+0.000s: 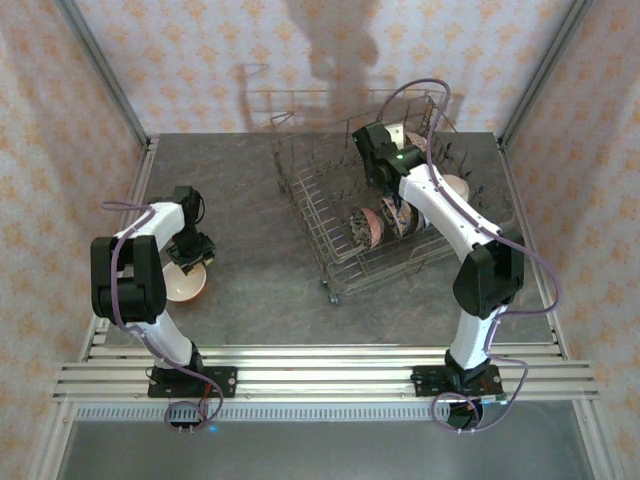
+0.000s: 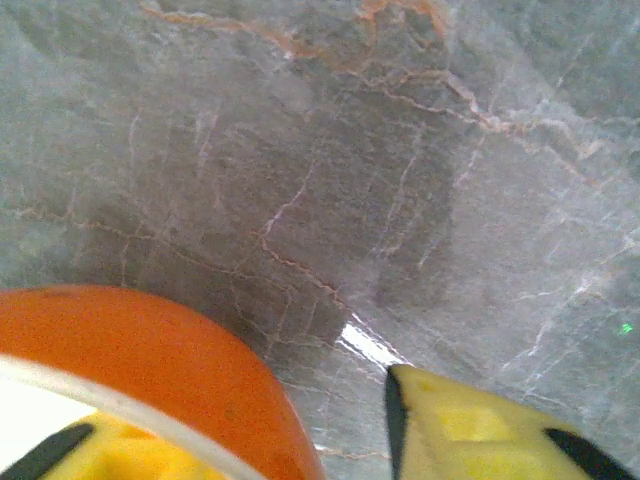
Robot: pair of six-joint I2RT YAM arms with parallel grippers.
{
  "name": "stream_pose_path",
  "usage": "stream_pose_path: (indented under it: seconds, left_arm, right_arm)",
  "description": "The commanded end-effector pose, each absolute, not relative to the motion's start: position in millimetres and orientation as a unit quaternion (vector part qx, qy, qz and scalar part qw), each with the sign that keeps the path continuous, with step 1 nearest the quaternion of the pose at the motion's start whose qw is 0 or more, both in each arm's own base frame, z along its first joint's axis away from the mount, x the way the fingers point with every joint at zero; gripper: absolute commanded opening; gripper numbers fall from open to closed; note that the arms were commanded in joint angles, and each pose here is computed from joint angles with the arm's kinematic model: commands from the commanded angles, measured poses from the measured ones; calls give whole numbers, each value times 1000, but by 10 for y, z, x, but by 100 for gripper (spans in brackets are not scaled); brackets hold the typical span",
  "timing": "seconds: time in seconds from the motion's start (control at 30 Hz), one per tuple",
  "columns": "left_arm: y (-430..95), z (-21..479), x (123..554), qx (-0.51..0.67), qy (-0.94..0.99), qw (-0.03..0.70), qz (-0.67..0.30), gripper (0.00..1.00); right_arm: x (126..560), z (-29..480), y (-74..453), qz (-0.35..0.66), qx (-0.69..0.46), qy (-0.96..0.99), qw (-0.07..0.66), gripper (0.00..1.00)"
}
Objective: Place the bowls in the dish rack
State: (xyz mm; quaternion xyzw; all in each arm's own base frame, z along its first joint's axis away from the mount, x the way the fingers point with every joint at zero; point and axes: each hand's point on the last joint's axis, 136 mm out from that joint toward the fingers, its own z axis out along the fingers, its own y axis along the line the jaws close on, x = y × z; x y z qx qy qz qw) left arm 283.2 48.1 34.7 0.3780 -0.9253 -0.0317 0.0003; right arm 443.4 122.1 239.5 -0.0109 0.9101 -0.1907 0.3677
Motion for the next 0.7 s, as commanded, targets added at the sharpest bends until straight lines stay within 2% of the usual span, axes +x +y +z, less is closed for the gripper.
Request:
stream_pose_path:
  seconds: [0.0,0.23,0.47,0.67]
  left_arm:
    - [483,356,2818,381,-924,-5,-28,30]
    - [405,485,2865,393,-919,-29,3,7]
    - [226,867,3110,441,-887,-104,90,0]
    - [-2,1797,3563,449,-847,-231,165,0]
  right_arm:
    - [4375,2521,1087,-215,-1,903,372,93]
    - [4409,2516,1122,-209,-4,904,373,93]
    - [4509,2506,1227,-189,-10,909,372,93]
    - [4703,2600,1488,-129,-30,916,378,92]
